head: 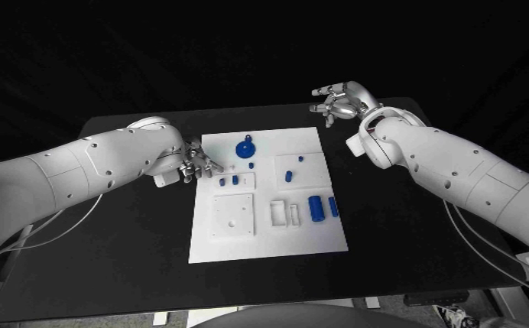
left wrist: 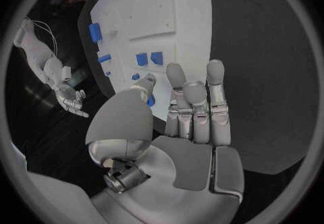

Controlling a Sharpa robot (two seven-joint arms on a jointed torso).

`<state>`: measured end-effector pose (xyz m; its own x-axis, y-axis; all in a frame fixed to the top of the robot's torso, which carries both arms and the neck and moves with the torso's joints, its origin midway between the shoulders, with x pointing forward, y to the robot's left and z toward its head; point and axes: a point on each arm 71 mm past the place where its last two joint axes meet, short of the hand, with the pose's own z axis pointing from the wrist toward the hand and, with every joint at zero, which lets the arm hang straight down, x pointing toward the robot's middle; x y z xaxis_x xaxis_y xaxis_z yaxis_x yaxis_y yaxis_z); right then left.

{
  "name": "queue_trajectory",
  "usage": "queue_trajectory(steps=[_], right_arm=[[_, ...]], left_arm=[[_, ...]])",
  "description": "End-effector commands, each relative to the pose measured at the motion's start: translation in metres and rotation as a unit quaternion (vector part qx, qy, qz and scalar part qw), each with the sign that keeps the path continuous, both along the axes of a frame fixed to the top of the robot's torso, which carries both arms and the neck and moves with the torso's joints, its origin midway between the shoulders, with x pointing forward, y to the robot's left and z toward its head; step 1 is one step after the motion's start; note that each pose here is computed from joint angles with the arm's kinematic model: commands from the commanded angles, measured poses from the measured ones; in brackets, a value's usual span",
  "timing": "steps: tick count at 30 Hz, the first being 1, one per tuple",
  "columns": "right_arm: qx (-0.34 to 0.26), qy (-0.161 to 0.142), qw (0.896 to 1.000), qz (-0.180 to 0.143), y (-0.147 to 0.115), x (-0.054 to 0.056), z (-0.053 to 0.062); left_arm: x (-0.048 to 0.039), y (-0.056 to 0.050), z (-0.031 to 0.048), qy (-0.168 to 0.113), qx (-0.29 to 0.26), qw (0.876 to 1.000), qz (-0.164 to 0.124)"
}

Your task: Assemble the parts on the task board

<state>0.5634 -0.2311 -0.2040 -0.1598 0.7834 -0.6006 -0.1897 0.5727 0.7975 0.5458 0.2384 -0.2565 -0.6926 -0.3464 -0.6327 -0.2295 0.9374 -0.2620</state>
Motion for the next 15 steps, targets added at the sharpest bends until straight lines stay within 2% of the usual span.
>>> queue_trajectory(steps=[1,8,15], right_arm=[[-0.002,-0.001,1.0,0.005,0.0,-0.001,0.0],[-0.003,-0.001,1.0,0.003,-0.002,-0.001,-0.001],[-0.004,-0.001,1.0,0.003,-0.003,-0.001,-0.001]], left_arm=[[-0.0024,-0.002,0.0024,-0.02,-0.02,1.0,0.001],[-0.0131,-0.004,0.0041,-0.029,-0.045,0.999,-0.008],[-0.022,-0.01,0.0041,-0.031,-0.051,0.998,-0.019]])
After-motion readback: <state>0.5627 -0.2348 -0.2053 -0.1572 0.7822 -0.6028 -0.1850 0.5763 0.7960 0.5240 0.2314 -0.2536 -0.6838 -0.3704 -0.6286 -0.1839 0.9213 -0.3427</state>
